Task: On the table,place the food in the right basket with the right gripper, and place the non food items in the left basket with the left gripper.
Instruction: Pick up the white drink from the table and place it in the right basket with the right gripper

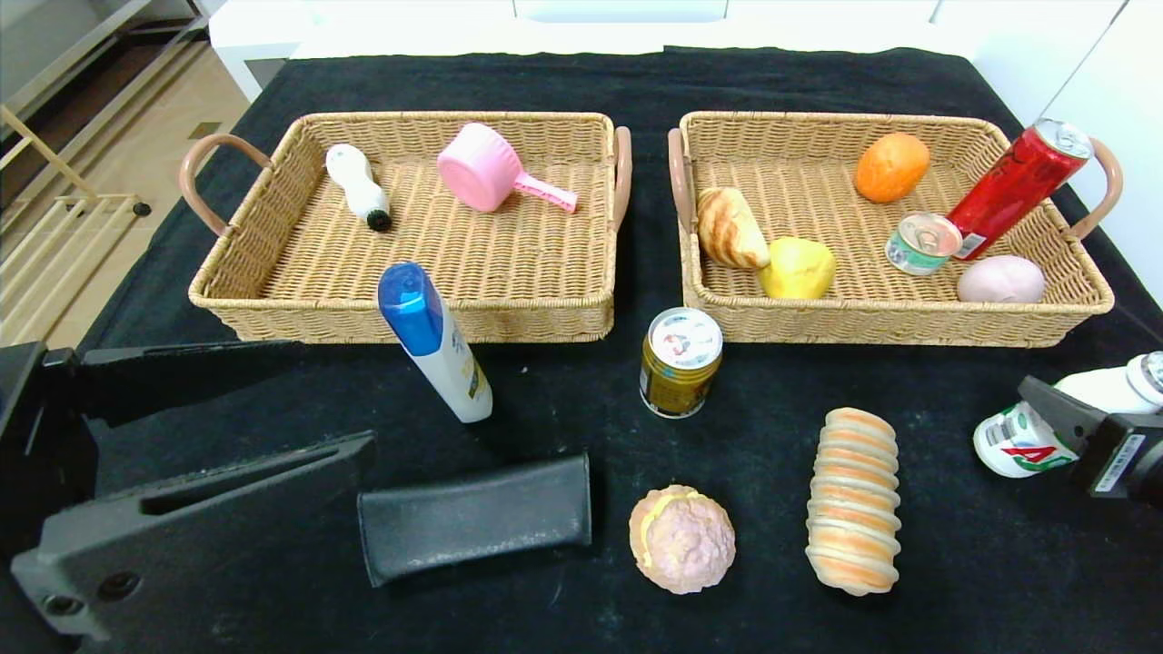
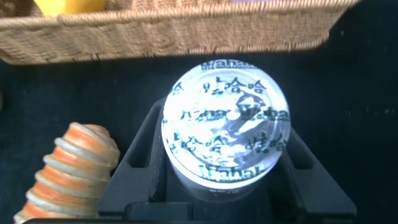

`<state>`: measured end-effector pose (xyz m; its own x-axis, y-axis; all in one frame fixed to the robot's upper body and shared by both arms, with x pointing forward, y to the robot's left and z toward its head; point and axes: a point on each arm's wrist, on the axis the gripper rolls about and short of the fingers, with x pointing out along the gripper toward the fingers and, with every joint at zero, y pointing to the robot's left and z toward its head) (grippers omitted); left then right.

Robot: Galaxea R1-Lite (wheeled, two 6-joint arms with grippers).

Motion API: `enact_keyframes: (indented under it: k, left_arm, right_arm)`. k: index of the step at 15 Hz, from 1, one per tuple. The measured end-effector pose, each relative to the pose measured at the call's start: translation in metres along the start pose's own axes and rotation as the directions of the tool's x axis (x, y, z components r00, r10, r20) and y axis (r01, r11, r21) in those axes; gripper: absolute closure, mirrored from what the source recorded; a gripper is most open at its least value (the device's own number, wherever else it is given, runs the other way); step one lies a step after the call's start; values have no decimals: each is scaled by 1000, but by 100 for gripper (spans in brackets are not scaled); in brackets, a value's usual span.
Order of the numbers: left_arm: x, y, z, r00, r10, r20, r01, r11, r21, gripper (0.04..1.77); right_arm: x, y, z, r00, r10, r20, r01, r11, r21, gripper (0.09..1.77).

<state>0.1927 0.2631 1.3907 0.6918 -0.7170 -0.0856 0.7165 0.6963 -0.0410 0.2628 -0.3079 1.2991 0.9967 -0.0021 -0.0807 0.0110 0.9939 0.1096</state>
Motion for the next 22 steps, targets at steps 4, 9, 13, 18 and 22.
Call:
enact_keyframes:
  k: [4,9,13,18,22]
  left_arm:
    - [0,0,0,1000,0,0,0,1000,1,9]
    - [-2,-1,1,1000,-1,8,1,1000,4,9]
    - [-5,-1,2,1000,-2,14,2,1000,8,9]
    - [-6,-1,3,1000,-1,21,1,1000,8,9]
    - [-6,-1,3,1000,-2,21,1,1000,9,9]
  right_arm:
    - [-7,1,18,1000,-14,-22,13,1000,-10,94]
    - [-19,7,56,1000,15,25,-15,1000,-4,94]
    - [-14,14,79,997,36,67,-36,999,0,94]
    - [3,32,108,989,93,117,-94,996,5,94]
    - [33,47,123,986,110,128,-112,994,2,94]
